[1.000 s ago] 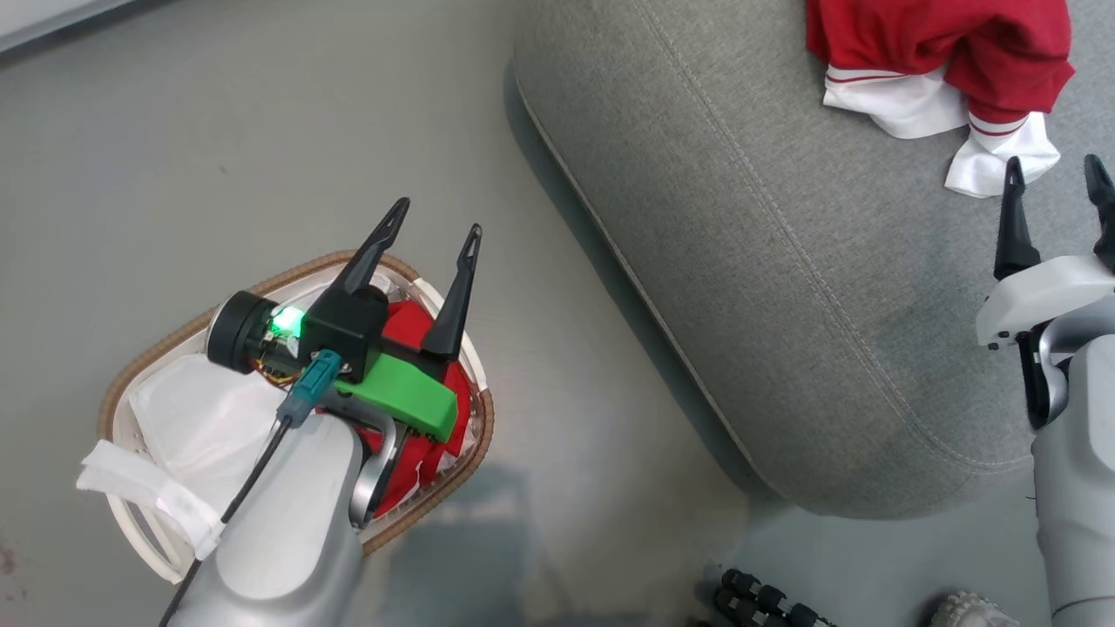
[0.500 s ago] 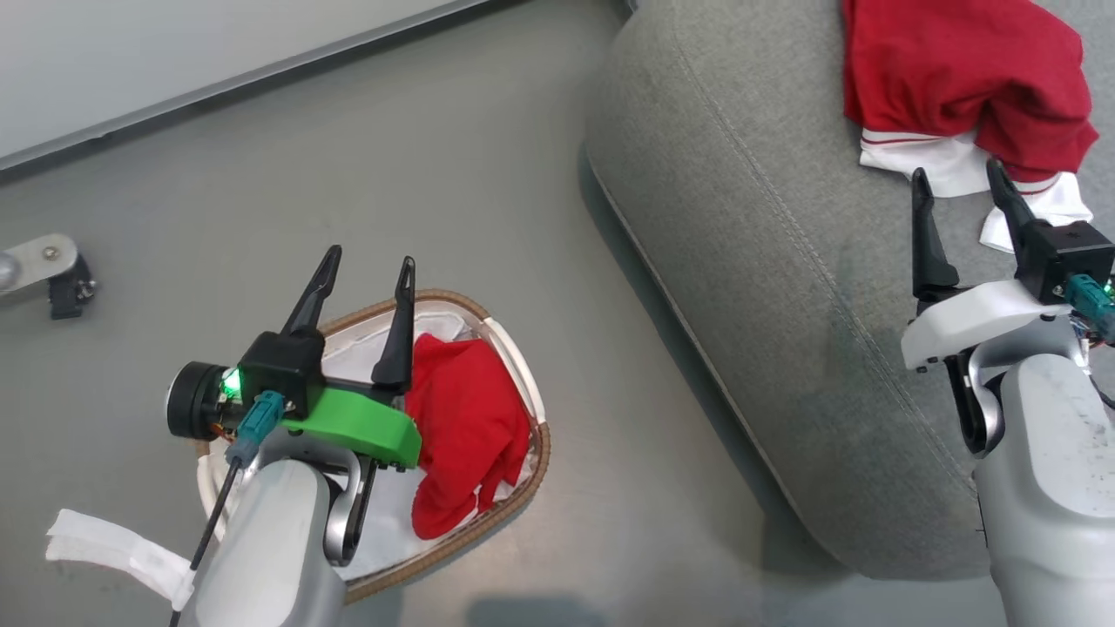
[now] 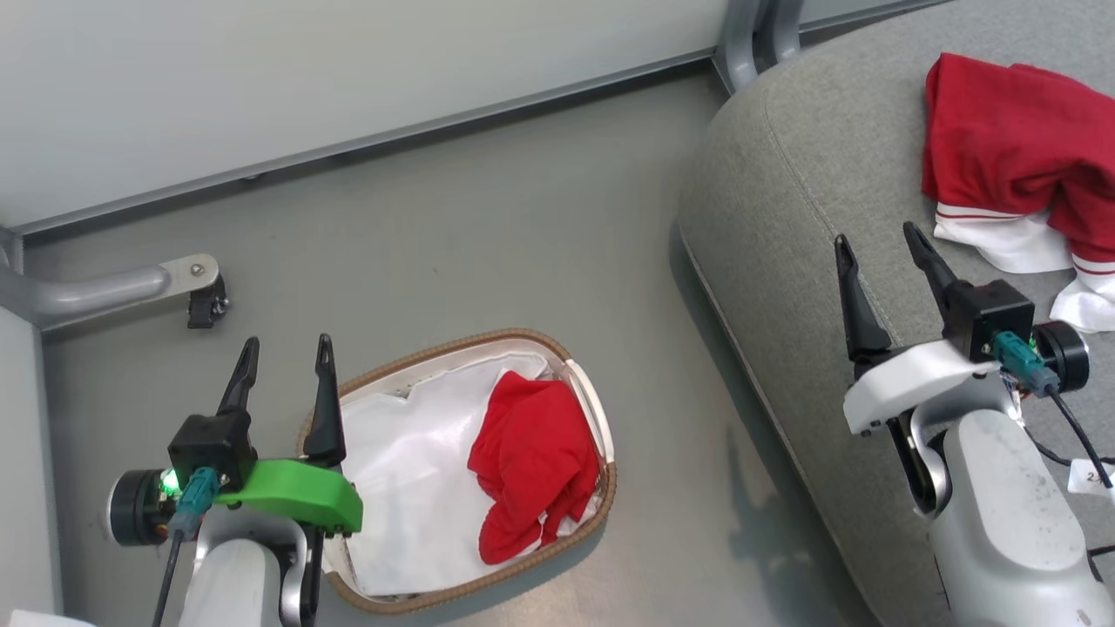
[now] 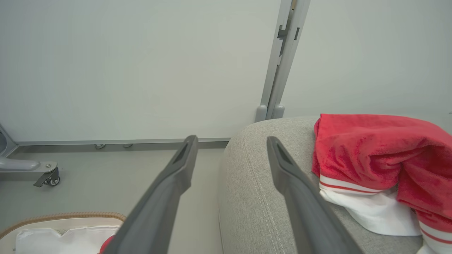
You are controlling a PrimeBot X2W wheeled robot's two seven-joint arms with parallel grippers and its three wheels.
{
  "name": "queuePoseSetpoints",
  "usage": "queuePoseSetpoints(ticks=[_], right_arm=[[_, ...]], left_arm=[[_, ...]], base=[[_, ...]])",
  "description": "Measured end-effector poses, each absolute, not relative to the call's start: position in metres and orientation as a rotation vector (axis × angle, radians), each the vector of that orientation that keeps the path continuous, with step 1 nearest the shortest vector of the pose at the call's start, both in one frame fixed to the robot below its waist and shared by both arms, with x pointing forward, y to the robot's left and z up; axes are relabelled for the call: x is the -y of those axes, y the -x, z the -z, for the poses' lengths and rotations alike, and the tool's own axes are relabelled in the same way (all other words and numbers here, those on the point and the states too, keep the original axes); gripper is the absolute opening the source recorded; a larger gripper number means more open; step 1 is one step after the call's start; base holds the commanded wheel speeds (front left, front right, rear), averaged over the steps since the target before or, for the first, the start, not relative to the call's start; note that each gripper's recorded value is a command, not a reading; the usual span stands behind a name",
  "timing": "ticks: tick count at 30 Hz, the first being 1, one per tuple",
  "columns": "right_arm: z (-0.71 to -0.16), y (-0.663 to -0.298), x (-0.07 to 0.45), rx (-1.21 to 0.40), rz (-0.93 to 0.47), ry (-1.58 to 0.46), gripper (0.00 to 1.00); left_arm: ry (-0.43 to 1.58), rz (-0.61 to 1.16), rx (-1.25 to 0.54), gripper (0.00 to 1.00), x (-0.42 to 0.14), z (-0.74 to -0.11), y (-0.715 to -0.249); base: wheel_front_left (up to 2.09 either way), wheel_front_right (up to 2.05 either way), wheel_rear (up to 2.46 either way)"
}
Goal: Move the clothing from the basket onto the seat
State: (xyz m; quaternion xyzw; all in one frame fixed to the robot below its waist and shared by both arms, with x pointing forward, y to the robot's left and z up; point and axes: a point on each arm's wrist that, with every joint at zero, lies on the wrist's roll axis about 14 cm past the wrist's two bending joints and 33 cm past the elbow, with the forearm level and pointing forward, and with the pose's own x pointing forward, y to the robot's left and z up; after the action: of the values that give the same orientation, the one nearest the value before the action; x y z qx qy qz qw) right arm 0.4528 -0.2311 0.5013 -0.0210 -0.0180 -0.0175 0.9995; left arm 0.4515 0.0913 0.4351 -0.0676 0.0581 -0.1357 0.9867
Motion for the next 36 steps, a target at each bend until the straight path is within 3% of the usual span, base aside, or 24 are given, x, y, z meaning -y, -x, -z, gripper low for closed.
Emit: queuePoseSetpoints(ticks=[18,26,36], right_arm=[[-0.488,-0.408,0.191,-0.001,-0.054,-0.005,1.0],[-0.485,-0.401,0.181,-0.009,-0.073,-0.023,1.0],[-0.49,-0.418,0.178,0.011,-0.083,-0.03,1.0]], left_arm=[[0.132,0.03,-0.127,1.0,-0.172,-0.44,-0.379],[0.143,0.011,-0.136,1.0,-0.175,-0.437,-0.363],[0.154,0.065,-0.179,1.0,-0.157,-0.424,-0.377]], base=[[0.0,0.0,0.0],[0.0,0.0,0.0],[0.0,0.0,0.0]])
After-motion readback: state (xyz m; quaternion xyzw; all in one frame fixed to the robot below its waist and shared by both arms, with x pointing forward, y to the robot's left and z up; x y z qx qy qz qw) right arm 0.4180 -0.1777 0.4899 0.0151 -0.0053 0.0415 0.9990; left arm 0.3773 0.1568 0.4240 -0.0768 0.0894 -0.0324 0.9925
